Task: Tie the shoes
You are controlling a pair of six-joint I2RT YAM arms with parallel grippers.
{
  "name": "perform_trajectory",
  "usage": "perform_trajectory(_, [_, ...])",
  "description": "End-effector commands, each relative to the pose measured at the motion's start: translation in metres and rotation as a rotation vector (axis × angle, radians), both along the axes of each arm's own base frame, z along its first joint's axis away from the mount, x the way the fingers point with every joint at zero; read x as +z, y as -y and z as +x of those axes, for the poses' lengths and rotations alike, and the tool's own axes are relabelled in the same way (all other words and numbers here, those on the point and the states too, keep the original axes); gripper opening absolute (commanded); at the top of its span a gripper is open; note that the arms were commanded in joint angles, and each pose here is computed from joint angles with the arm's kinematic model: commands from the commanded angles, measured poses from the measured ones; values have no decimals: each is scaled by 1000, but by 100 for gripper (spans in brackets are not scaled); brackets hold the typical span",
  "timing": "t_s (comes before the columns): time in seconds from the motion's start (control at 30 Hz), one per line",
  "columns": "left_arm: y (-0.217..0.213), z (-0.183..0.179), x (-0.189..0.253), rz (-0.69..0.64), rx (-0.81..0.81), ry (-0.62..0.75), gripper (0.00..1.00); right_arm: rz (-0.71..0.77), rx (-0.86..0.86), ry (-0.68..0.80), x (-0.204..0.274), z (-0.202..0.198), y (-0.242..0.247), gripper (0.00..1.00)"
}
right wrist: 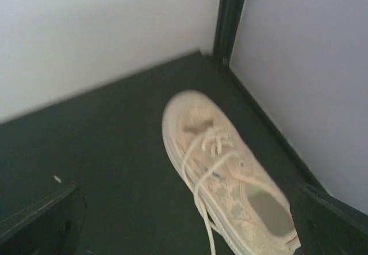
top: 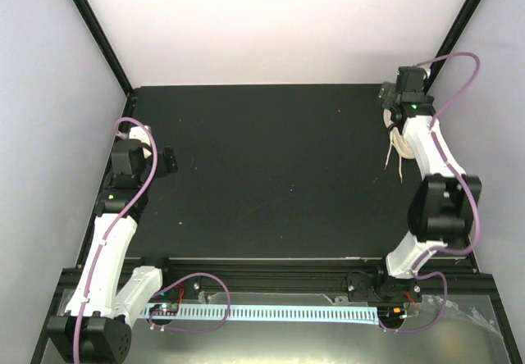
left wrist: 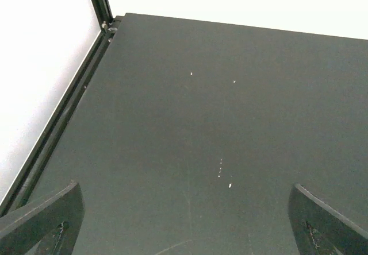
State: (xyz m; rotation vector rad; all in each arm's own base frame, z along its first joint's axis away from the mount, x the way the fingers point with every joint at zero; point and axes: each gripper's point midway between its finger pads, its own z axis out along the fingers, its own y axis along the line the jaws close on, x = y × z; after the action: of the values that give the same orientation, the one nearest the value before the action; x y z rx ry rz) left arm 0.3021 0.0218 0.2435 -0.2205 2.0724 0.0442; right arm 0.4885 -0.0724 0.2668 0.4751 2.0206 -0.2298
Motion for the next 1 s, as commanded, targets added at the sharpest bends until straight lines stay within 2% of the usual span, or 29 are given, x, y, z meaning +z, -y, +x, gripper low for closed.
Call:
perform_trajectory(0.0, [-2,1,10,43,-5,36,99,4,-38,-327,-82,-3,14,100])
perform_trajectory(0.23, [5,4,4,30,-48,28,99,-111,-143,-495,-124,3,42,100])
perform_trajectory(0.5, [14,7,-2,18,-99,5,99,-76,-255,-612,-167,-7,68,100])
perform_trajectory(0.63, [16,8,-3,11,-114,1,99,-36,-229,-651,-194,-5,66,98])
perform_trajectory(0.67, [17,8,-2,11,-116,2,99,-27,-223,-654,-198,-5,65,96])
perform_trajectory(0.83, [15,7,-2,16,-110,3,99,14,-204,-667,-213,-4,62,72])
perform_trajectory(0.97, [16,6,-1,16,-112,10,99,38,-208,-690,-226,-11,67,44])
